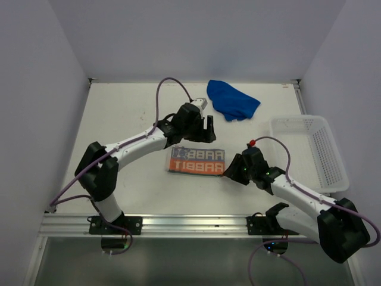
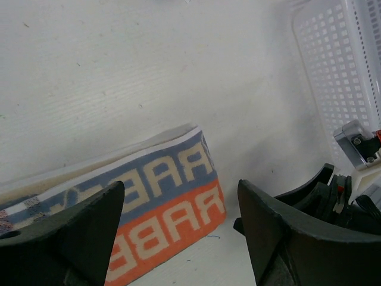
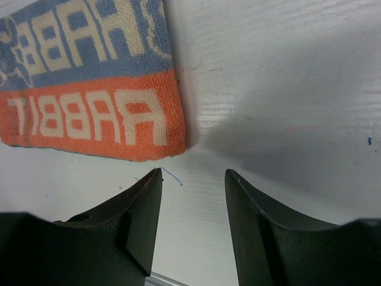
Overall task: Roll the towels
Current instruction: Roll the towel
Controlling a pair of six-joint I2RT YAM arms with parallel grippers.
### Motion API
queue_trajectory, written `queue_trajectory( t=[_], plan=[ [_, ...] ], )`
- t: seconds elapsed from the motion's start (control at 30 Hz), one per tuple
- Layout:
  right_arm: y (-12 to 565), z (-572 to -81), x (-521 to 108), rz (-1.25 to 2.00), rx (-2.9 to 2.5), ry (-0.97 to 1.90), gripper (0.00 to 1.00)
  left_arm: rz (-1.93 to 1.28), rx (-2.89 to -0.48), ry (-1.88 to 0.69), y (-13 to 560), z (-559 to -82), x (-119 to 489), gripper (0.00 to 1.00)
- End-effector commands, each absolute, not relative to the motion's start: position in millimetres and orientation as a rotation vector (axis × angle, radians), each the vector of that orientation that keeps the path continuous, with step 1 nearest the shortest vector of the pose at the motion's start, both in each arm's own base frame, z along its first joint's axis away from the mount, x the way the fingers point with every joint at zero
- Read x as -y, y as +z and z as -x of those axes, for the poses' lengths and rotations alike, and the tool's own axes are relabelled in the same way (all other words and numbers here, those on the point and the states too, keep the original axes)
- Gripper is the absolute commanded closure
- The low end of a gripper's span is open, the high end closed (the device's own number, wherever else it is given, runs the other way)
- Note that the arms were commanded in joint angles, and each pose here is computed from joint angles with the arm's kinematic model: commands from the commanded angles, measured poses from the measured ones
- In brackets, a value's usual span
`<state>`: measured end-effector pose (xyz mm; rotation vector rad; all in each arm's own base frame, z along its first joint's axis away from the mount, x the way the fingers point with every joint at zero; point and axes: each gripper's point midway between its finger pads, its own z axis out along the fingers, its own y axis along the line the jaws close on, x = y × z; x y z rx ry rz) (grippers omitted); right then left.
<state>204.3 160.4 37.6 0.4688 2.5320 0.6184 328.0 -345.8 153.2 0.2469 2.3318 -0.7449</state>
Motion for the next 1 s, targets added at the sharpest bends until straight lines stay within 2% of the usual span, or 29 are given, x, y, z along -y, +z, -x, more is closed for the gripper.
queue_trajectory(
  t=[0.0,0.13,0.47,0.67,0.83,0.97],
  plan=[
    [57,-225,-181,-0.52,-2.394,0.801,0.5,-0.297,-2.375,-0.685,148,-325,357,0.23],
    [47,-226,-182,-0.546,-2.364,0.831,0.5,-0.339,-2.394,-0.673,142,-323,381,0.28],
    [29,-229,-188,-0.56,-2.382,0.846,0.52,-0.359,-2.431,-0.611,129,-327,396,0.3],
    [20,-223,-185,-0.582,-2.403,0.833,0.61,-0.371,-2.445,-0.584,125,-328,398,0.32],
    [13,-220,-181,-0.556,-2.413,0.81,0.79,-0.35,-2.498,-0.562,115,-326,404,0.35],
    [4,-217,-176,-0.537,-2.431,0.768,0.84,-0.367,-2.545,-0.555,103,-323,415,0.36]
  ],
)
